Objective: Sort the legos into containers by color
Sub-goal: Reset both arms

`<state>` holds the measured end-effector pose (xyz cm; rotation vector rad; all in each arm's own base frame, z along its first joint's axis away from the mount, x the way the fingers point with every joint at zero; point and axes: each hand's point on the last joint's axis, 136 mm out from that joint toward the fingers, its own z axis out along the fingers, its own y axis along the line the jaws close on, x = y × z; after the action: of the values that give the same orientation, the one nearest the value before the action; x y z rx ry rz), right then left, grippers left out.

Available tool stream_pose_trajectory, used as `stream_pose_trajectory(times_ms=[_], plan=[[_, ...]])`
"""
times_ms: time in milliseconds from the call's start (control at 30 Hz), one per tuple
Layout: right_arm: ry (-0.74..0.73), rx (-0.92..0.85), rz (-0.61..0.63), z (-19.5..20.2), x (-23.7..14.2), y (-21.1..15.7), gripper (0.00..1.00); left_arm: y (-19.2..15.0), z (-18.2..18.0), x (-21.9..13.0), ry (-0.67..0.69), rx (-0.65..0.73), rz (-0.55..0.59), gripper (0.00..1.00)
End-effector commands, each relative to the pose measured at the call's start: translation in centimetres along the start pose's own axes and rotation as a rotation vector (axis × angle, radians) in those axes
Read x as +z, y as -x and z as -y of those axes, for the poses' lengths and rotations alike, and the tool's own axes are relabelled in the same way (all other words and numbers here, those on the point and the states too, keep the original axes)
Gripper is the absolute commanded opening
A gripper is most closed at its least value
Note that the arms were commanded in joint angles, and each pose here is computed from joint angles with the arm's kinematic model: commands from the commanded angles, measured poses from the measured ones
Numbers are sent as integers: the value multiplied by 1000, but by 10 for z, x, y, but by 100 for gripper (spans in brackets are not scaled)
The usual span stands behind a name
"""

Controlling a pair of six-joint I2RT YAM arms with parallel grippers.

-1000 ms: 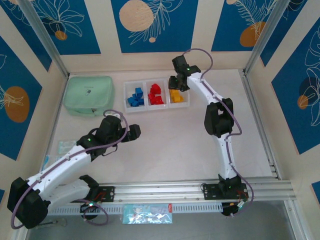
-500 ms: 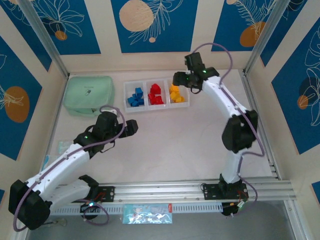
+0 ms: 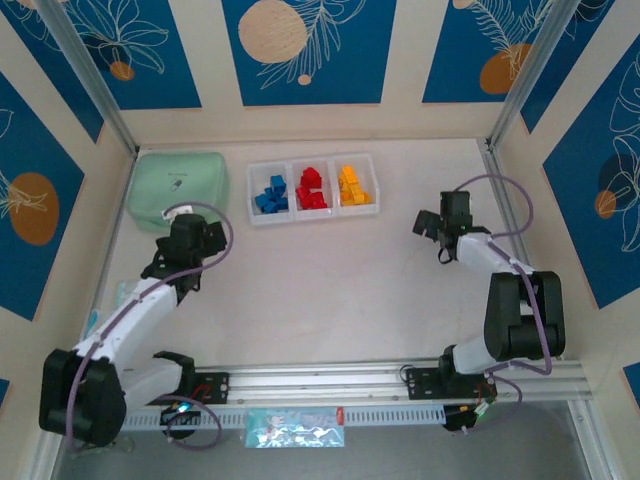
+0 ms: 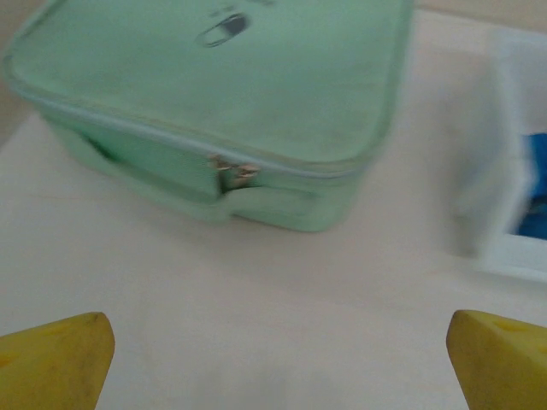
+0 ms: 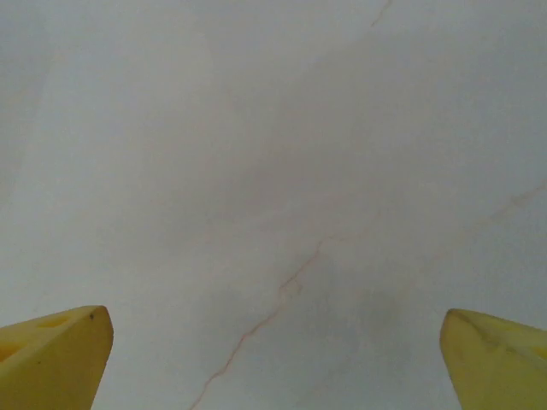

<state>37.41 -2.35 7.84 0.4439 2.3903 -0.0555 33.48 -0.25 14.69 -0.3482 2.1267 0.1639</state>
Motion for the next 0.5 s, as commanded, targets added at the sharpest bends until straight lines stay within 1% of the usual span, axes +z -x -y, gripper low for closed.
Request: stream_pose_trajectory(times_ms=[0, 67, 167, 200, 267, 333, 367, 433, 467], plan=[[150, -63, 205, -22, 6, 28, 98, 23, -13, 16, 67, 97, 196, 99], [235, -92, 237, -32, 4, 26, 99, 13, -7, 29, 40, 158, 203, 99], [330, -168, 340, -49, -7, 35, 99, 1, -1, 43, 24, 244, 209, 99], [349, -177, 323, -51, -4, 29, 99, -2, 1, 45, 13, 261, 234, 99], [415, -217, 377, -58, -7, 16, 99, 2, 11, 42, -48, 278, 333, 99], [454, -246, 448, -61, -14, 7, 99, 0, 23, 45, -131, 274, 320, 99], [460, -252, 459, -63, -14, 7, 99, -3, 29, 49, -165, 284, 315, 99], [446, -248, 409, -64, -7, 9, 99, -14, 37, 56, -216, 291, 333, 99], [463, -231, 405, -62, -7, 9, 99, -21, 39, 60, -231, 297, 347, 99]])
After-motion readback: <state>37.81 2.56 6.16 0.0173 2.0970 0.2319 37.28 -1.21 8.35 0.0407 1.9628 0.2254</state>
